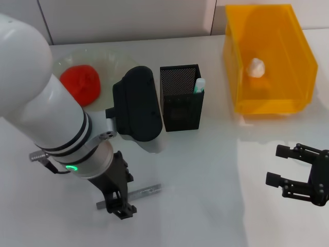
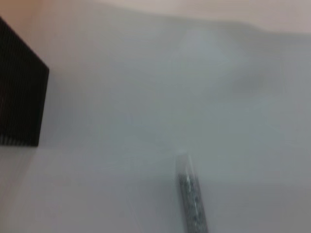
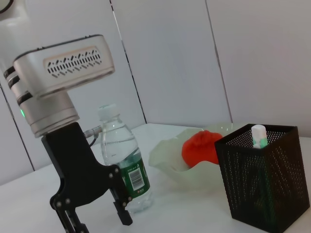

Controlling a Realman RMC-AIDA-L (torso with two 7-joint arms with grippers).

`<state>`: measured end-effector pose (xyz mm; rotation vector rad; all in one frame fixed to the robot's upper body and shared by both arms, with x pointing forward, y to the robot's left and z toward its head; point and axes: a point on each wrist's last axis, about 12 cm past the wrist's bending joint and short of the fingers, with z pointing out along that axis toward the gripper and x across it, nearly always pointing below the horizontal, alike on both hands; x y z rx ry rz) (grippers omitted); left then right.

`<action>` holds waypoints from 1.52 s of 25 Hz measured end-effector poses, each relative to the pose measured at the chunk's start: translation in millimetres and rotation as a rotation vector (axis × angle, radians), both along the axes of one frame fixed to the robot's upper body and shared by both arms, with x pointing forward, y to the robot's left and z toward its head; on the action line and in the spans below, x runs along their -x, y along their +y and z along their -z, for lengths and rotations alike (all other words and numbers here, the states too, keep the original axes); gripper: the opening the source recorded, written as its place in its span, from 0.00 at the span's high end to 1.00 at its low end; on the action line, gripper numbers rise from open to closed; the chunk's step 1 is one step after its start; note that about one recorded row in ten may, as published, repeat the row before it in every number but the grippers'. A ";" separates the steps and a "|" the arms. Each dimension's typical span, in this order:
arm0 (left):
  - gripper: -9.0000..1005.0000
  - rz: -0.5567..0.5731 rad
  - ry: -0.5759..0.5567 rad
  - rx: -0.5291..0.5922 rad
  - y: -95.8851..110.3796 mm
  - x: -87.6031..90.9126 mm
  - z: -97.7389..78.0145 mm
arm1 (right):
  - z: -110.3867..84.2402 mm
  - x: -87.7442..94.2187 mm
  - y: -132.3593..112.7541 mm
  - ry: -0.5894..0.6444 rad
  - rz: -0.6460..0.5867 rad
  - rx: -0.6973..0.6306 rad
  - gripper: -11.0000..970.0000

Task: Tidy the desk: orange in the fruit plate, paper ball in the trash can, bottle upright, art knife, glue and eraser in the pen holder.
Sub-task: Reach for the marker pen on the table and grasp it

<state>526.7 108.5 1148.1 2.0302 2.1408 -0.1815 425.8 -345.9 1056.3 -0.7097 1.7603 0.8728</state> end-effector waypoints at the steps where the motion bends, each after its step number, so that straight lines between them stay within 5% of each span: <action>1: 0.26 -0.005 0.002 -0.006 0.8 0.2 0.3 | 0.0 0.0 0.0 0.000 0.000 0.000 0.19; 28: 0.54 -0.031 0.013 -0.044 4.3 -3.5 10.3 | 1.5 0.5 1.8 0.009 -0.009 -0.009 0.19; 38: 0.55 -0.044 0.022 -0.050 6.1 -5.9 16.6 | 1.6 0.7 3.0 0.009 -0.014 -0.012 0.19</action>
